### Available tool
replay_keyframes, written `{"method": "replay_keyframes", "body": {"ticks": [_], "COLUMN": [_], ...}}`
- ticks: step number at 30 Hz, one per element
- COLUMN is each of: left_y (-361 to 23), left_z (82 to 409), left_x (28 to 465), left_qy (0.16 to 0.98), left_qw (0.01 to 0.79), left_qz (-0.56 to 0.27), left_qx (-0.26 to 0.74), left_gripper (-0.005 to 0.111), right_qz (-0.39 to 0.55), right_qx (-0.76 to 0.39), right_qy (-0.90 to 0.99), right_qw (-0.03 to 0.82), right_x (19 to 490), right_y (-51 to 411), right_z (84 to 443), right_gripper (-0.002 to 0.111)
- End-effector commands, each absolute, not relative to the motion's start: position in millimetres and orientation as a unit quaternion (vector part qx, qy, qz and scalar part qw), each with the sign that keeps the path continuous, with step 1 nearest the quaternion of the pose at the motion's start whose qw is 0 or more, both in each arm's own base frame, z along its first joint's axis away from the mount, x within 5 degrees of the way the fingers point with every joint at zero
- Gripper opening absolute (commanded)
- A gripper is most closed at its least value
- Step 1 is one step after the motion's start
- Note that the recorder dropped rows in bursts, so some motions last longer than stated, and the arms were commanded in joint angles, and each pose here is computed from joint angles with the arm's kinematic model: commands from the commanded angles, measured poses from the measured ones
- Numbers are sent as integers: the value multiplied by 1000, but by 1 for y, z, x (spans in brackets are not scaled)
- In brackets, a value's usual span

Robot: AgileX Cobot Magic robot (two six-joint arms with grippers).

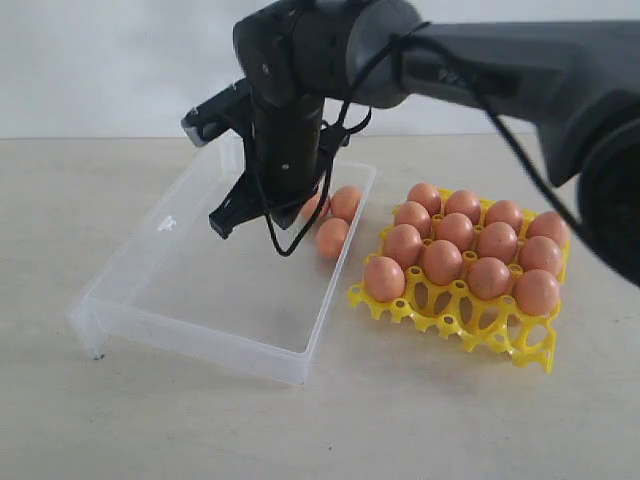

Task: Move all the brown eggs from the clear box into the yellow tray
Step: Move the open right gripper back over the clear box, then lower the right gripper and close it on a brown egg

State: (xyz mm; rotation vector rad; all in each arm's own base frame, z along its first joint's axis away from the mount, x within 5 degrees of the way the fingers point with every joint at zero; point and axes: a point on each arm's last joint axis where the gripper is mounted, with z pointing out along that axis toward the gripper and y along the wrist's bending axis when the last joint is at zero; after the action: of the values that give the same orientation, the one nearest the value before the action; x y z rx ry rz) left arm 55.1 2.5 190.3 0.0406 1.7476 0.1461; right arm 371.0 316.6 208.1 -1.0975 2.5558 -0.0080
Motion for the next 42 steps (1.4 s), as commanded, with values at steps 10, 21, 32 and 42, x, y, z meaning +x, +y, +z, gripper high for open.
{"method": "replay_keyframes", "body": {"ticks": [10,21,32,42], "left_y": [3,3,3,3], "left_z": [191,191,191,191], "left_x": [55,55,55,55], "left_qy": [762,760,760,759], "left_qw": [645,647,647,648], "left_qz": [61,62,62,62], "left_qx": [13,12,12,12], "left_gripper": [-4,-4,-4,-4], "right_qz": [-6,71,69,109], "right_qx": [-285,-60,-50,1], "right_qy": [925,952,960,953], "right_qw": [250,292,266,284], "right_x": [395,444,449,456], "right_y": [325,286,291,297], "right_z": [200,185,139,119], "right_gripper": [56,55,54,54]}}
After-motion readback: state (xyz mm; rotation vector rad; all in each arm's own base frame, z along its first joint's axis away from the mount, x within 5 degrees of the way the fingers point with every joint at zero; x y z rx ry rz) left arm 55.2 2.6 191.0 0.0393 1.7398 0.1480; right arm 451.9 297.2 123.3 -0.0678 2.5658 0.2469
